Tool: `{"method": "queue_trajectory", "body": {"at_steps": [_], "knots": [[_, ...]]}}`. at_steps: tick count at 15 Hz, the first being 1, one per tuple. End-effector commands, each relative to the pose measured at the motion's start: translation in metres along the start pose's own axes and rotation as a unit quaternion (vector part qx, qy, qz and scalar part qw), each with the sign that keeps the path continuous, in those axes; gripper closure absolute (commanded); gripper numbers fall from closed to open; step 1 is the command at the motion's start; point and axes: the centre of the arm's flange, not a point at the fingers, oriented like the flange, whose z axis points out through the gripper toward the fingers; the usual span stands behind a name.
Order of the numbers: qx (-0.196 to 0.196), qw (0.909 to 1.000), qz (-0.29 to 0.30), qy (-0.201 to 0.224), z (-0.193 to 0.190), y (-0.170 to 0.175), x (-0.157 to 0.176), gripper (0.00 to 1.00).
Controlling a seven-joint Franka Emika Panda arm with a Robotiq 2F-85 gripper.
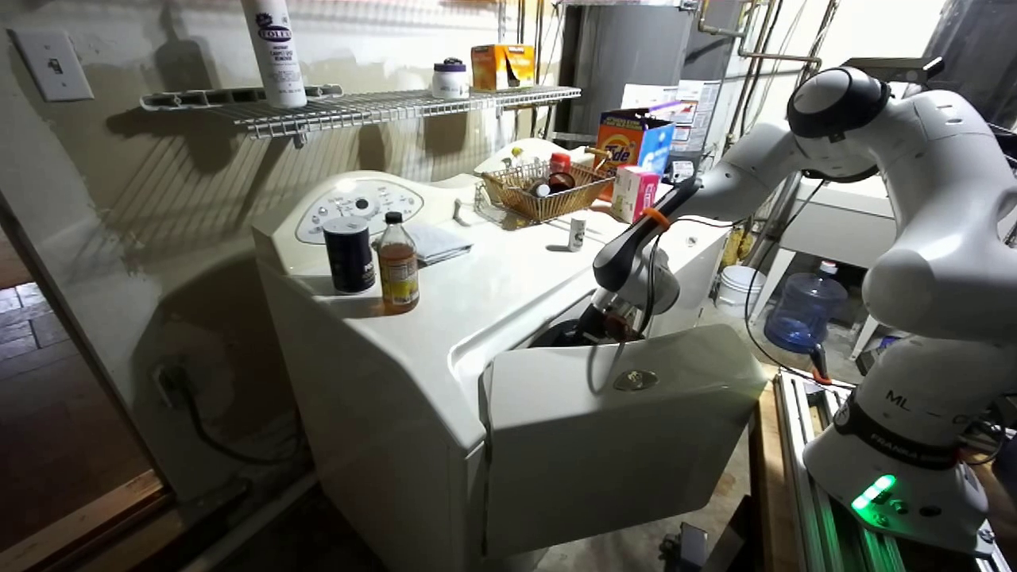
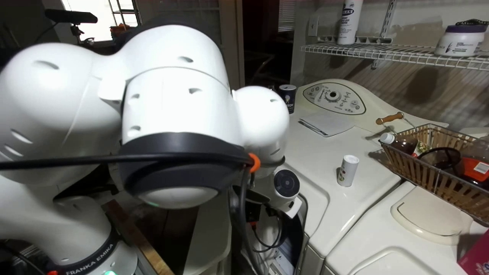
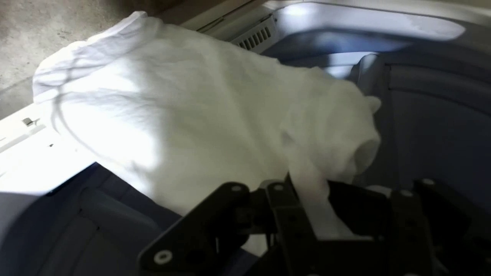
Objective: Put the white towel in the open washing machine.
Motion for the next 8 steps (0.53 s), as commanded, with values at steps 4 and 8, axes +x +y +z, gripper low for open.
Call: {"method": "queue_trajectory", "body": {"at_steps": [4,8], "knots": [[0.038,0.9982,0.039,0.025,0.033,0.011,-0.011,1.0],[0.076,0.9915,0.06,0.087,0.039,0.01,-0.003,1.0]]}}
